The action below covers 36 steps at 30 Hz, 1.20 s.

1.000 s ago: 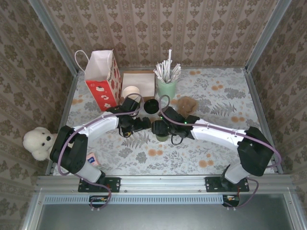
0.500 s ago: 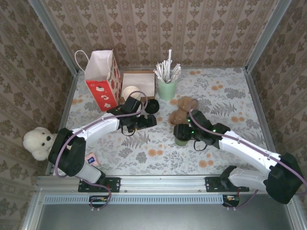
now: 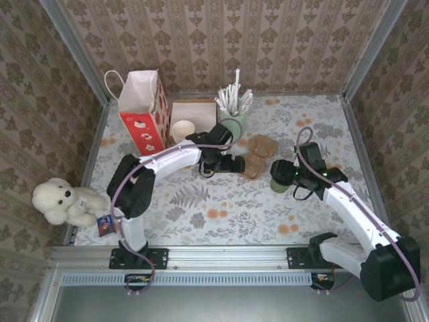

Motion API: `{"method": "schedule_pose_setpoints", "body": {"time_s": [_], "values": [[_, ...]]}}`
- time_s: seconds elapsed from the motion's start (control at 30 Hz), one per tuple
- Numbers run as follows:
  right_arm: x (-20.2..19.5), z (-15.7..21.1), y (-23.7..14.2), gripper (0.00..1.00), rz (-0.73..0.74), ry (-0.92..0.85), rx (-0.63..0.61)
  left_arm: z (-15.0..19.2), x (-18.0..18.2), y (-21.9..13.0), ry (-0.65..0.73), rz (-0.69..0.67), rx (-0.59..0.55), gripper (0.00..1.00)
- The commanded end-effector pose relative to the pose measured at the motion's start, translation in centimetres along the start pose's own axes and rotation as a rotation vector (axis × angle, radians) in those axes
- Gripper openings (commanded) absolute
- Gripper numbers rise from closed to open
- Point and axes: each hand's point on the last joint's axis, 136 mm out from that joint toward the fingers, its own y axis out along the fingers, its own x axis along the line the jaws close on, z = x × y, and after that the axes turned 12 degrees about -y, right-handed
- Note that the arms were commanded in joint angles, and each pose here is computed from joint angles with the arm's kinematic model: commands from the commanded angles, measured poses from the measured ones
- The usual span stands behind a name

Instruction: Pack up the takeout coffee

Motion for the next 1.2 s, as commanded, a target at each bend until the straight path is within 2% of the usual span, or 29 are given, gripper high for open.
{"method": "schedule_pose_setpoints", "body": {"time_s": [0.0,0.33,0.67,0.97,1.17], "values": [[-0.5,-2.8,-0.3,0.81,-0.003,-0.022,-0.053,0.9,0.9,0.4,0.046,-0.109,0.047,1.0],[-2.3,-10.9,2.1,0.83,0.077,-0.052,-0.097,0.5,2.8,2.1,0.035,-0.253,0.071,1.0],[-2.7,-18.3,8.2,0.84,0.149,-0.042,-0.078,0.4,5.6,1.3,0.001,-0.325,0.08,1.0],[2.5,-20.0,12.0,0.84,-0.012,-0.157,-0.063,-0.1,9.0,-2.1,-0.079,-0.351,0.025,1.0],[4.8,-20.4,14.3,0.84,-0.048,-0.175,-0.042,-1.1,8.9,-4.5,-0.074,-0.327,-0.04,1.0]]}}
